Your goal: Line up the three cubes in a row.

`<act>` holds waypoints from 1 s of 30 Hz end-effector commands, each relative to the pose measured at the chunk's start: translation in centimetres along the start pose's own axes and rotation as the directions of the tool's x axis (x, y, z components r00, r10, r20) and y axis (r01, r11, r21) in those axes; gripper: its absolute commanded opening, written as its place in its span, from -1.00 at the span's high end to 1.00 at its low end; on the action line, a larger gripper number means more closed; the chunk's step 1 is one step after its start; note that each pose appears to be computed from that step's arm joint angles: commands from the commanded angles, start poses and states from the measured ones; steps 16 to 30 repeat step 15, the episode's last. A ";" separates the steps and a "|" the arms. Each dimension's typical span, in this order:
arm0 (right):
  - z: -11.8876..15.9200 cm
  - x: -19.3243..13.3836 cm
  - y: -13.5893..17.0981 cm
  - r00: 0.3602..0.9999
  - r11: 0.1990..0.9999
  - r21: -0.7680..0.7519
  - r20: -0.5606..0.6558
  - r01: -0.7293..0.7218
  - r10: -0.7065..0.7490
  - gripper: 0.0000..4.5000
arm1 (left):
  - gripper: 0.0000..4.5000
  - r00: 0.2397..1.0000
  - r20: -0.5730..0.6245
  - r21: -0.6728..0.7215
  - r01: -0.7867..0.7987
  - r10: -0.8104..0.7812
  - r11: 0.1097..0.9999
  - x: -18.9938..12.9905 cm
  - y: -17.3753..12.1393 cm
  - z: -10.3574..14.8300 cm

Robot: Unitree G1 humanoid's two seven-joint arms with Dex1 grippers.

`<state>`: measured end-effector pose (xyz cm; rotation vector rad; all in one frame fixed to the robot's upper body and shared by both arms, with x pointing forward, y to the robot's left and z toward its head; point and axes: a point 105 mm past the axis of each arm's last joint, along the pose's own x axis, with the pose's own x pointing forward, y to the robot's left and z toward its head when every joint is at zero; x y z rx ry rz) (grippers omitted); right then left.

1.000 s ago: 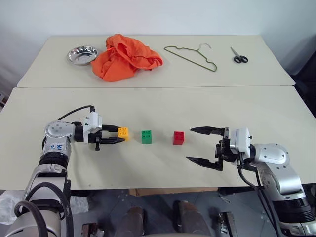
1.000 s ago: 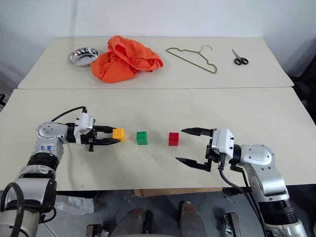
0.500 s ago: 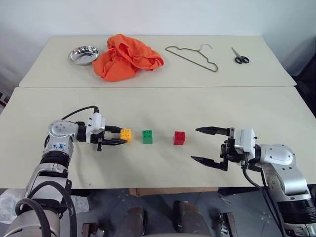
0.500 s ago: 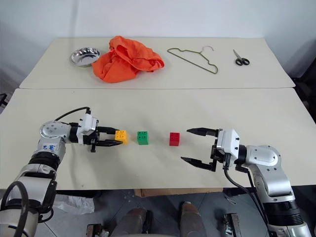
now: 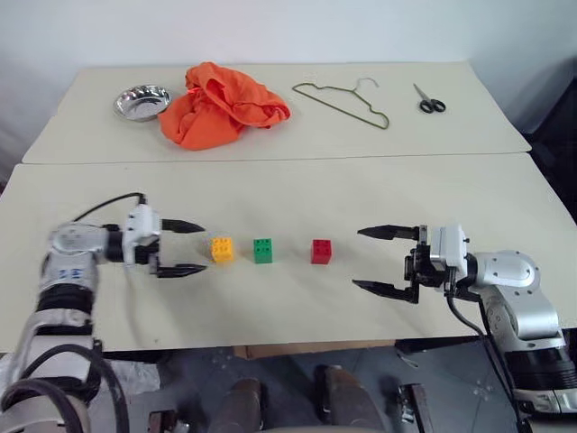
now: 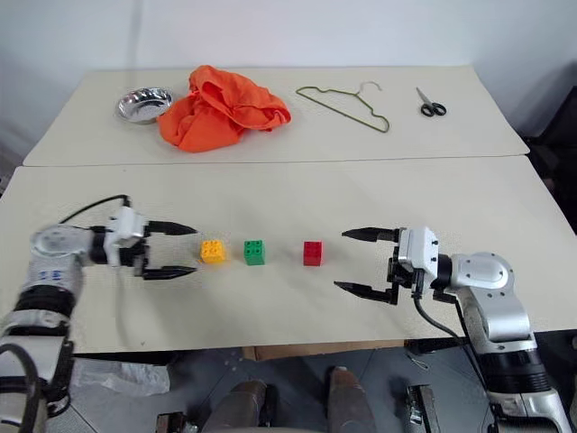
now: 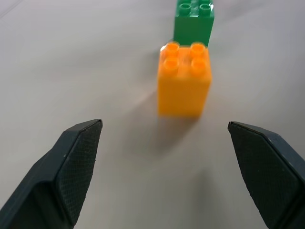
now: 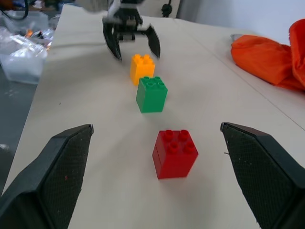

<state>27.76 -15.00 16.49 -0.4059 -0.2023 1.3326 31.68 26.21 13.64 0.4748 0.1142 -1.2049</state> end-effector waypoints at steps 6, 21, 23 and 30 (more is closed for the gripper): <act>2.8 0.2 -2.3 0.992 0.999 -0.003 0.112 -0.055 0.055 -1.00 | -1.00 0.978 0.146 0.013 -0.150 0.146 0.989 -3.1 -1.2 5.6; 1.0 1.0 -1.9 0.988 0.994 -0.054 0.118 -0.096 0.102 -1.00 | -1.00 0.973 0.089 0.015 -0.217 0.215 0.976 -3.0 -1.9 3.7; 1.0 1.0 -1.9 0.988 0.994 -0.054 0.118 -0.096 0.102 -1.00 | -1.00 0.973 0.089 0.015 -0.217 0.215 0.976 -3.0 -1.9 3.7; 1.0 1.0 -1.9 0.988 0.994 -0.054 0.118 -0.096 0.102 -1.00 | -1.00 0.973 0.089 0.015 -0.217 0.215 0.976 -3.0 -1.9 3.7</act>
